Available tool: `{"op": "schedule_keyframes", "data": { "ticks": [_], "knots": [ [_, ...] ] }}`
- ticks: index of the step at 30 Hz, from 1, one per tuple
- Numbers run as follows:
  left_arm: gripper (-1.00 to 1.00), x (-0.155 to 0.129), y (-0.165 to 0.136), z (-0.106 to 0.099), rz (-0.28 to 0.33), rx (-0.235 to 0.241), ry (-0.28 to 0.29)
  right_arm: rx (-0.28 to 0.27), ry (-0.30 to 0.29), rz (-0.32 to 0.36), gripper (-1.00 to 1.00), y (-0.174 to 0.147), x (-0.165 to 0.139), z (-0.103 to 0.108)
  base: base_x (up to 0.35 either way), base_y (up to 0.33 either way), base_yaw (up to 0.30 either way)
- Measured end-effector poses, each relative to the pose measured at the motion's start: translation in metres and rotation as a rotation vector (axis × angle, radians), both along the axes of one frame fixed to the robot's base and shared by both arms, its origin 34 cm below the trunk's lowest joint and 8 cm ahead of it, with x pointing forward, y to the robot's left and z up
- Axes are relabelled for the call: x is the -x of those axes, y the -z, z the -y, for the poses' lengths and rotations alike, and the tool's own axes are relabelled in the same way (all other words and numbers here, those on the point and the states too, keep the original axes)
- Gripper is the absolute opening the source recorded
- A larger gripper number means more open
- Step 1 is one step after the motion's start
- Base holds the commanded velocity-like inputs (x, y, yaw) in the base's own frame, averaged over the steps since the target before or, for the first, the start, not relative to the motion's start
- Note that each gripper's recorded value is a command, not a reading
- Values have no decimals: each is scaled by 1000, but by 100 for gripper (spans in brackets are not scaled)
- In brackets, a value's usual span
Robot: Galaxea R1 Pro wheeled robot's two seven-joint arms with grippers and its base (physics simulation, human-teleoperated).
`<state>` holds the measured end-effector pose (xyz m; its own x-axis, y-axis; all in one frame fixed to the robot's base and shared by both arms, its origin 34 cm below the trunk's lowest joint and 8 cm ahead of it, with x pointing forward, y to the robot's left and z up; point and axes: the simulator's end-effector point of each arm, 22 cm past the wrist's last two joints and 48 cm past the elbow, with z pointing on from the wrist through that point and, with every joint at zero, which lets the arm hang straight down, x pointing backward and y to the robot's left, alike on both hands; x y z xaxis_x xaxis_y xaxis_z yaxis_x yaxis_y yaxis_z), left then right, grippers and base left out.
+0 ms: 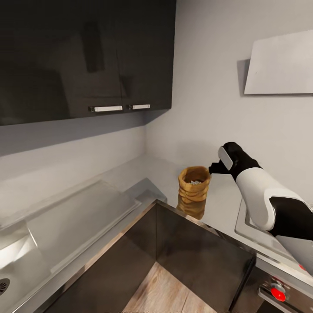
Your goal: In the kitchen, take the popcorn bag from the countertop, put it into the microwave, and heat it until the popcorn is cooked so the cooked popcorn ends up inside the bag.
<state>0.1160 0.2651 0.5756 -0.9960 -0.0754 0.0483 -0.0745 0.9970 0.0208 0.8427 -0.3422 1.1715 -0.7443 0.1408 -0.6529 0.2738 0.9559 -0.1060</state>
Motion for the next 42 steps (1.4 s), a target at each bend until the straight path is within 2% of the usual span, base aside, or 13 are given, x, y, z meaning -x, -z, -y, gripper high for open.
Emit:
{"op": "schedule_keyframes", "data": {
  "ticks": [6, 21, 34, 35, 37, 39, 41, 42],
  "knots": [
    [100, 3, 0, 0, -8, 0, 0, -3, -16, -8, 100, 6, -3, -12, 0, 0, 129],
    [100, 6, 0, 0, -15, 0, 0, -1, -18, -15, 100, 11, -5, -13, 4, 0, 59],
    [100, 6, 0, 0, -15, 0, 0, -5, -18, -14, 100, 11, -5, -13, 223, 0, 0],
    [100, 6, 0, 0, -15, 0, 0, -18, -15, -14, 100, 12, -4, -14, 26, 0, 0],
    [100, 6, 0, 0, -15, 0, 0, -87, 2, -12, 100, 15, -4, -17, 13, 0, 0],
    [100, 6, 0, 0, -15, 0, 0, -198, 29, -9, 100, 21, -2, -22, 4, 0, 0],
    [100, 6, 0, 0, -15, 0, 0, -278, 49, -7, 100, 25, -1, -26, 1, 0, 0],
    [100, 6, 0, 0, -15, 0, 0, -295, 58, -8, 100, 27, 0, -26, 0, 0, 0]
  ]
}}
